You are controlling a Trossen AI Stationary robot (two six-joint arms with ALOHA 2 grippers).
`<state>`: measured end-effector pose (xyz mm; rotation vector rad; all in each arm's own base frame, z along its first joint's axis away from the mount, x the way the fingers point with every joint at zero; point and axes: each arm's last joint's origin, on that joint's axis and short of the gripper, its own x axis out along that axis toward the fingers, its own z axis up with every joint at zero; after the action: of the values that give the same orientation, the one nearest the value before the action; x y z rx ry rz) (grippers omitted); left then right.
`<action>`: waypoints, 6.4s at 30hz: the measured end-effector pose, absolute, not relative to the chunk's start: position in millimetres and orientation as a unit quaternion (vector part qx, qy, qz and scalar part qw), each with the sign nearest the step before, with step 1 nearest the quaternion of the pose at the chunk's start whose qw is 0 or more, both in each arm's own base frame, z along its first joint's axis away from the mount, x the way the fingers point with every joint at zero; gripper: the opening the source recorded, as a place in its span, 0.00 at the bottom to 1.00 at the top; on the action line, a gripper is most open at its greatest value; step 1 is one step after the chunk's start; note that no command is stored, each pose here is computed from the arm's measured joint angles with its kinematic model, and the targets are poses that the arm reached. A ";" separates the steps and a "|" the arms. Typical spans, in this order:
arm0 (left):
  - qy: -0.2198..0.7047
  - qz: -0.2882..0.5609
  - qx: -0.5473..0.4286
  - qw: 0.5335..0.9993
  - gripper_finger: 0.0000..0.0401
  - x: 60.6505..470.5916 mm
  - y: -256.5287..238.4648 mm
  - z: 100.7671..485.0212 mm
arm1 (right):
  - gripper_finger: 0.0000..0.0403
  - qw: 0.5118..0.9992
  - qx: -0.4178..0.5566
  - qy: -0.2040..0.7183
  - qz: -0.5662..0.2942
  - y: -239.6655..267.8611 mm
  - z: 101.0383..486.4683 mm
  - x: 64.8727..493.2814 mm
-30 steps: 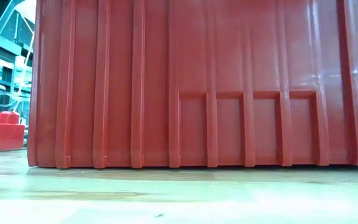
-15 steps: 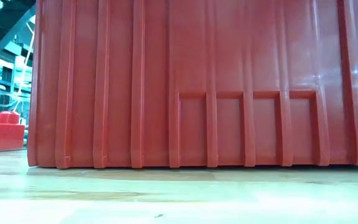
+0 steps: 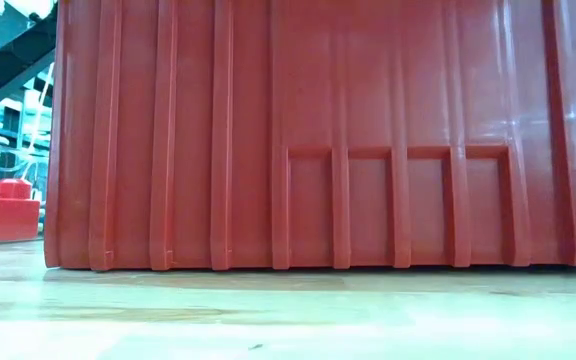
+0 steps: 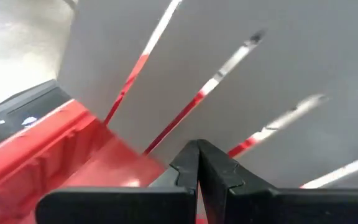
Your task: Sort Items/Unsort Items
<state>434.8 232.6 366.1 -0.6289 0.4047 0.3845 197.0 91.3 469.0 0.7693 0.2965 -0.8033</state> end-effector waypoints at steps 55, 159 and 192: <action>0.185 0.237 -0.239 0.923 0.00 463.7 206.5 352.4 | 0.00 0.842 0.333 0.226 -0.359 75.0 475.9 216.7; 0.343 0.310 -0.094 0.882 0.00 445.8 236.2 310.5 | 0.00 0.819 0.317 0.285 -0.385 58.4 457.1 251.2; 0.232 0.239 -0.130 0.934 0.00 442.0 236.0 303.7 | 0.00 0.822 0.312 0.286 -0.381 54.4 459.8 248.5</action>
<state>442.0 236.0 303.7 -0.2651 0.4755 0.4890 248.5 54.4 459.8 0.6630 0.6086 -0.8099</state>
